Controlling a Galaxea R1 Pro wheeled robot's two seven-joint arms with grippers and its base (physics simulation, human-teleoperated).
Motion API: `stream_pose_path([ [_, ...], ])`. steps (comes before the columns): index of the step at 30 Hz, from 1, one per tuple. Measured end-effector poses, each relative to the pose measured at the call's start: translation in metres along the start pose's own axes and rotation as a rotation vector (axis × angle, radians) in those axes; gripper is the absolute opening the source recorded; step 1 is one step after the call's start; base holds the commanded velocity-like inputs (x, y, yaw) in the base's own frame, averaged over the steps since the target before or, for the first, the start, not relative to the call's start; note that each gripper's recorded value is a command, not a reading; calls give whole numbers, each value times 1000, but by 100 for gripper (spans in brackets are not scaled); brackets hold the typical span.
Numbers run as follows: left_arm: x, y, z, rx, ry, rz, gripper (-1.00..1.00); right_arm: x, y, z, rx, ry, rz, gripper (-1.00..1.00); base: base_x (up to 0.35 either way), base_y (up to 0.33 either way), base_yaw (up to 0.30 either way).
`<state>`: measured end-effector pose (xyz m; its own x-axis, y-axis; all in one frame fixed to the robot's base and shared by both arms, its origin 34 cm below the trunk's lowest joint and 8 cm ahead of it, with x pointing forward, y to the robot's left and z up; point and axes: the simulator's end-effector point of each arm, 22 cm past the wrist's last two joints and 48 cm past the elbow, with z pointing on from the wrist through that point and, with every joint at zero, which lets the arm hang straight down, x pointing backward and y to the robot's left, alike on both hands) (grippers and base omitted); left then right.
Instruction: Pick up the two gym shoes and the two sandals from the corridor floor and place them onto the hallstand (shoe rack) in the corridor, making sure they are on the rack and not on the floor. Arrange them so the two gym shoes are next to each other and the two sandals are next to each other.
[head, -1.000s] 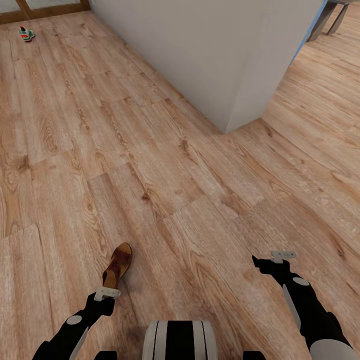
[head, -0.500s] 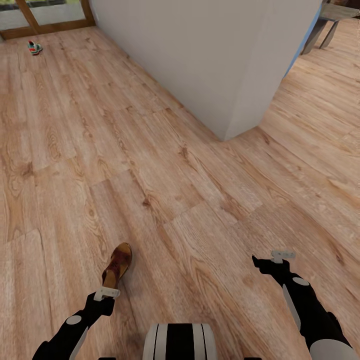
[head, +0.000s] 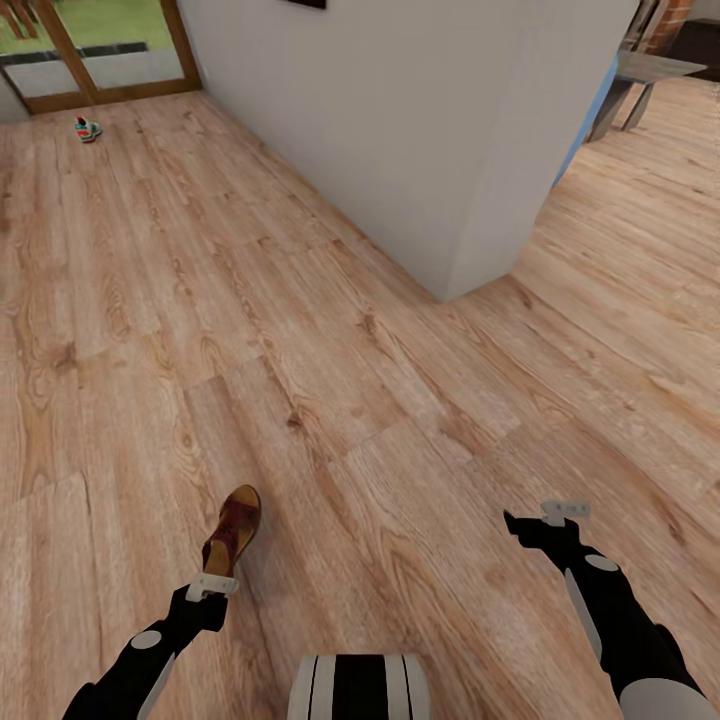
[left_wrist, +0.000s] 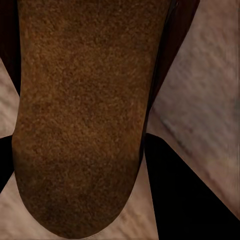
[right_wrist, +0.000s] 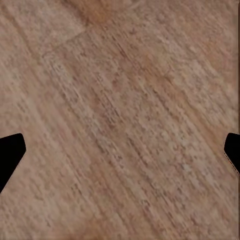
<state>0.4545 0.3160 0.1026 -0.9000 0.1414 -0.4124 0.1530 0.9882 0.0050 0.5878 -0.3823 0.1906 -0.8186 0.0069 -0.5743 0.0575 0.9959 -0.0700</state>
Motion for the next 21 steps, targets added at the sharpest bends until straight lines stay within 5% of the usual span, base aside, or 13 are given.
stream_pose_path([
  [5,-10,8,-5,-24,-22,-9,-100,-11,3,-5,-4,-19,4,100,0,0,0],
  [13,-23,43,-22,-118,-86,-134,-100,-24,2,-18,-2,-48,5,100,0,0,0],
  [21,-18,59,-49,-172,-203,-181,-100,-6,-4,-38,7,-39,-1,100,0,0,0],
])
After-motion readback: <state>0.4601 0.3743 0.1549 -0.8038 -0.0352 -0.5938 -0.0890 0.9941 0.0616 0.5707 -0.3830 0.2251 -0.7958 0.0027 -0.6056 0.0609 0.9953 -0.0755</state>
